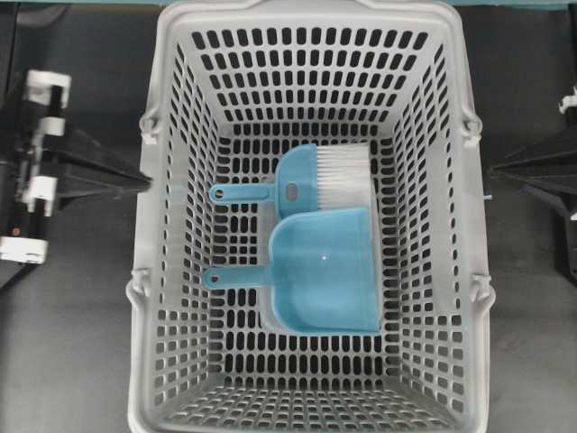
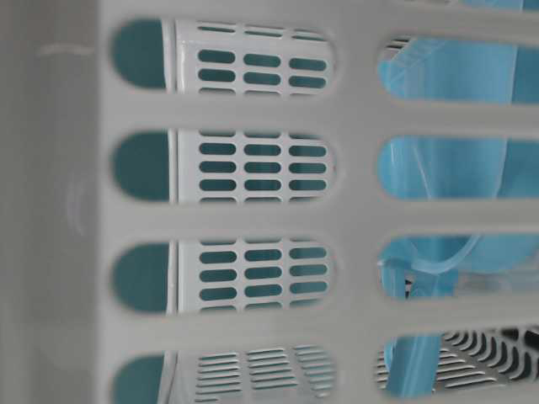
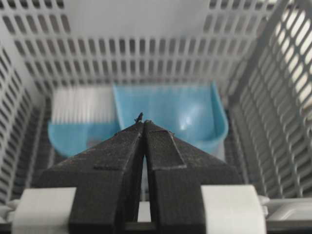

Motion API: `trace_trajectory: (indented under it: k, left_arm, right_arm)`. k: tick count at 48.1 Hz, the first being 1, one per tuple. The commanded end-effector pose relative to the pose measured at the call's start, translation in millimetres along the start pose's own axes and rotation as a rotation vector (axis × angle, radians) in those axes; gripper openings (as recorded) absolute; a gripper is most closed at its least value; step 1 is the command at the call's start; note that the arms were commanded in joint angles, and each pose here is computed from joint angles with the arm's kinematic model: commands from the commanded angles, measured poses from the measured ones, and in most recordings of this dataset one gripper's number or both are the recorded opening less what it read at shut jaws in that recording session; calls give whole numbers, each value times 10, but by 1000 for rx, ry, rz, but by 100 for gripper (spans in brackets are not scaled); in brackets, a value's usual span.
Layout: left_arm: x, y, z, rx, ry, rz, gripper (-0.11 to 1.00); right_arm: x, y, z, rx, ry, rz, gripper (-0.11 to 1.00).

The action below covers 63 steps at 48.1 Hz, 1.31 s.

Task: Pick up the dustpan from the shopping basket with the left arm.
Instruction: 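Move the left gripper over the basket toward the blue dustpan handle, then lower the open left gripper and close it on the dustpan handle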

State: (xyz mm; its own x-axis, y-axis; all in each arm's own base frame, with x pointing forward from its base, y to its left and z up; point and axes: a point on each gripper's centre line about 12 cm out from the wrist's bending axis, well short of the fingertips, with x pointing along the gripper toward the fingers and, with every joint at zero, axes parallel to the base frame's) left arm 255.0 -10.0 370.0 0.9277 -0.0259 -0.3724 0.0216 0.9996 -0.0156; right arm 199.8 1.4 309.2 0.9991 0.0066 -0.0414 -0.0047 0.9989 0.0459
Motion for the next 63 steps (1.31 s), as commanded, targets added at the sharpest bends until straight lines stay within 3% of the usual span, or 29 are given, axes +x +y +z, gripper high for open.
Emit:
trace_trajectory:
  k: [1,6,10,20,24,29,36,40,49,63]
  left_arm:
    - [56,-20,253,6,75,1,0]
    - [226,-26,341,7,193,8,0]
    - [366,-29,365,6,273,12,0]
    - [685,-14,423,4,386,24,0]
    - [789,-5,435,1,418,29,3]
    - [955,-33,405,0,494,29,27]
    - [1214,-157,325,24,615,10,71]
    - [1387,-223,243,42,707,3,87]
    - [1745,-353,-47,66,861,-5,89]
    - [1968,-416,-405,74,964,-4,89]
  right_arm:
    - [-15,-6,102,-3,1,-5,0]
    - [-49,-9,84,-6,30,-7,1]
    - [-78,-11,95,-7,36,-9,8]
    - [-119,-8,151,-3,20,-8,65]
    - [-125,-7,155,-3,18,-8,79]
    - [-129,-7,158,-3,17,-8,79]
    - [-132,-4,167,-6,14,-6,77]
    - [-138,-7,166,-7,12,-7,77]
    - [-160,-7,166,-6,6,-7,77]
    - [-234,-7,142,-3,-11,-6,77]
